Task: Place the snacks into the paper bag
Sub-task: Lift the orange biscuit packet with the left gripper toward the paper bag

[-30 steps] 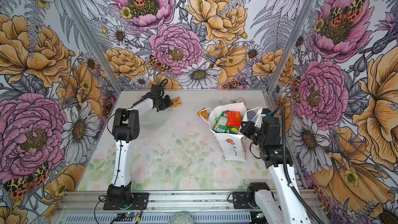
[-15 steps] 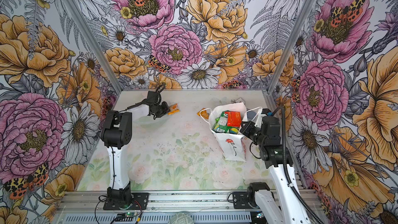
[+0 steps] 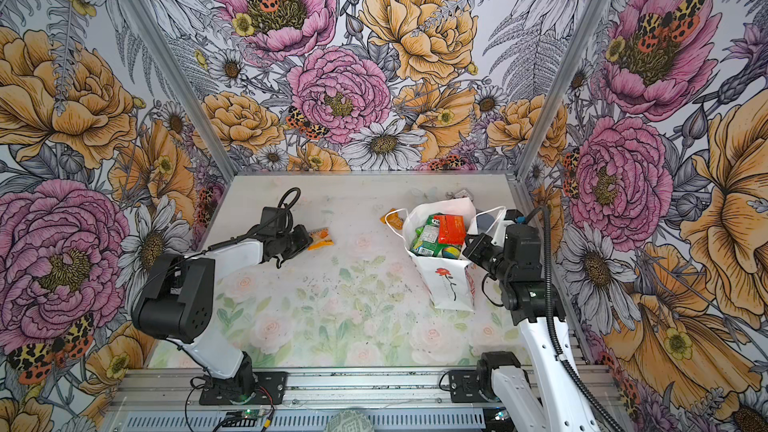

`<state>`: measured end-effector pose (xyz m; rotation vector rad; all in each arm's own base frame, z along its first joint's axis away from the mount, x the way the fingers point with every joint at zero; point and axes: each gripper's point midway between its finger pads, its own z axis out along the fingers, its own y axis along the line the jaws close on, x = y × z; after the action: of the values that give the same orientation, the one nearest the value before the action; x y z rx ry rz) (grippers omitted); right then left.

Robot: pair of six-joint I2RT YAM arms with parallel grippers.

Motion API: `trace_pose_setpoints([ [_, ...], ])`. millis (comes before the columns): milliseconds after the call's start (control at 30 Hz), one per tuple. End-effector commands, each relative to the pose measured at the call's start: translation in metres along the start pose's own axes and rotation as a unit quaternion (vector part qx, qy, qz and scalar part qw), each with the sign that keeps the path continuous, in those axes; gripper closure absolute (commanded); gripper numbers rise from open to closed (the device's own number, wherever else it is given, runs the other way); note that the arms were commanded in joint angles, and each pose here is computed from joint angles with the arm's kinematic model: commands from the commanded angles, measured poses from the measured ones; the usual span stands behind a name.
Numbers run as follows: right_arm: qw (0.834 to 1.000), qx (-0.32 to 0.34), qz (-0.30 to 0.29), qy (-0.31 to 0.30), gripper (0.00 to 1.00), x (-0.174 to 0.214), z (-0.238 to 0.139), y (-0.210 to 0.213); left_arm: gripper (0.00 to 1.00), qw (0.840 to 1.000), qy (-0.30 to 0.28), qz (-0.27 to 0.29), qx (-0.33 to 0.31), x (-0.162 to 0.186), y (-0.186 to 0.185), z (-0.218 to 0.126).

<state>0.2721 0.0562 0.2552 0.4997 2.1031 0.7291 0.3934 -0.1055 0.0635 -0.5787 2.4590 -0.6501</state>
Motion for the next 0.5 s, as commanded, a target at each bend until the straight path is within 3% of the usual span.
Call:
trace_pose_setpoints([
  [0, 1.000, -0.019, -0.004, -0.001, 1.00, 0.001, -0.002, 0.007, 1.00, 0.999, -0.033, 0.011, 0.017, 0.001, -0.008, -0.019],
  [467, 1.000, -0.016, -0.002, -0.005, 1.00, -0.001, -0.002, 0.008, 1.00, 0.997, -0.045, 0.060, 0.003, 0.067, -0.009, -0.078],
])
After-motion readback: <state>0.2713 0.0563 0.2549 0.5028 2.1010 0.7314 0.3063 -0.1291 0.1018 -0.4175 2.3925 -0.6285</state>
